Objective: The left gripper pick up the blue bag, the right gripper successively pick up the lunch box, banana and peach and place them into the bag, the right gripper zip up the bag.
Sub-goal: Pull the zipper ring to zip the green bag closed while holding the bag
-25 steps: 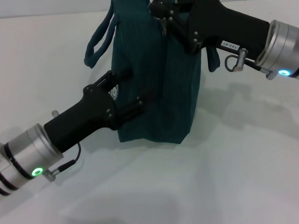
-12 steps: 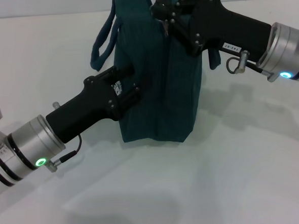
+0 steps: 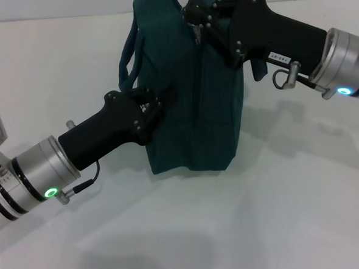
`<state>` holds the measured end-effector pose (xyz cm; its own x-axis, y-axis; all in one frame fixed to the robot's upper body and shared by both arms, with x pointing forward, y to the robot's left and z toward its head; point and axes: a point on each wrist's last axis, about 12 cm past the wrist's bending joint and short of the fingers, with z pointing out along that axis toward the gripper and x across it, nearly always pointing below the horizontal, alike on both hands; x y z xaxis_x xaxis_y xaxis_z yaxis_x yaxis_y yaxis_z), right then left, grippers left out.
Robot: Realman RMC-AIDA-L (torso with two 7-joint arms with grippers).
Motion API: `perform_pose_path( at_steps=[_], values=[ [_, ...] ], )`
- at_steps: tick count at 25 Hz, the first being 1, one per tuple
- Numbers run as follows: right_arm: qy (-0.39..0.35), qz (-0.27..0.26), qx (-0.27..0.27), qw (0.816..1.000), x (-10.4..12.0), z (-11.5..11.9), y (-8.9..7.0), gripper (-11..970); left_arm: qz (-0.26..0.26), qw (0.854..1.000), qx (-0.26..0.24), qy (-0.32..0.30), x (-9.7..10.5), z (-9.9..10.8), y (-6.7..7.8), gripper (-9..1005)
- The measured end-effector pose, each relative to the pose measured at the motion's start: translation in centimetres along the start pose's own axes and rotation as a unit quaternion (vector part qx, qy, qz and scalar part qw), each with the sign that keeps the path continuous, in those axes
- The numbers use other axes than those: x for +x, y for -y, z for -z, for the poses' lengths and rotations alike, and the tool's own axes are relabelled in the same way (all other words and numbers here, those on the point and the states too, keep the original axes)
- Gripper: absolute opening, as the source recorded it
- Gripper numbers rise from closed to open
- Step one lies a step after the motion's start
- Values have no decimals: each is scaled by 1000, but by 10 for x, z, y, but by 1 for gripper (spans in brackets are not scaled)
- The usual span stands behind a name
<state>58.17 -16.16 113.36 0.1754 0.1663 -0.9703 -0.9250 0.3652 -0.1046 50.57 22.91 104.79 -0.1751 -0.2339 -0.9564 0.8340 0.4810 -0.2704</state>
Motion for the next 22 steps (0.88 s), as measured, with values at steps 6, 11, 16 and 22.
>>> perform_pose_path(
  at_steps=[6, 11, 16, 22],
  values=[
    [15, -31, 14, 999, -2, 2, 2, 19, -9, 1000, 10, -14, 0, 2, 0, 102],
    [26, -58, 16, 998, -5, 3, 3, 19, -13, 999, 22, -30, 2, 4, 1, 71],
    [37, -86, 21, 995, -8, 3, 5, 19, -14, 998, 40, -47, 4, 3, 3, 67],
    [32, -92, 35, 995, -7, 3, 10, 19, -22, 994, 78, -69, 5, 2, 8, 67]
  ],
)
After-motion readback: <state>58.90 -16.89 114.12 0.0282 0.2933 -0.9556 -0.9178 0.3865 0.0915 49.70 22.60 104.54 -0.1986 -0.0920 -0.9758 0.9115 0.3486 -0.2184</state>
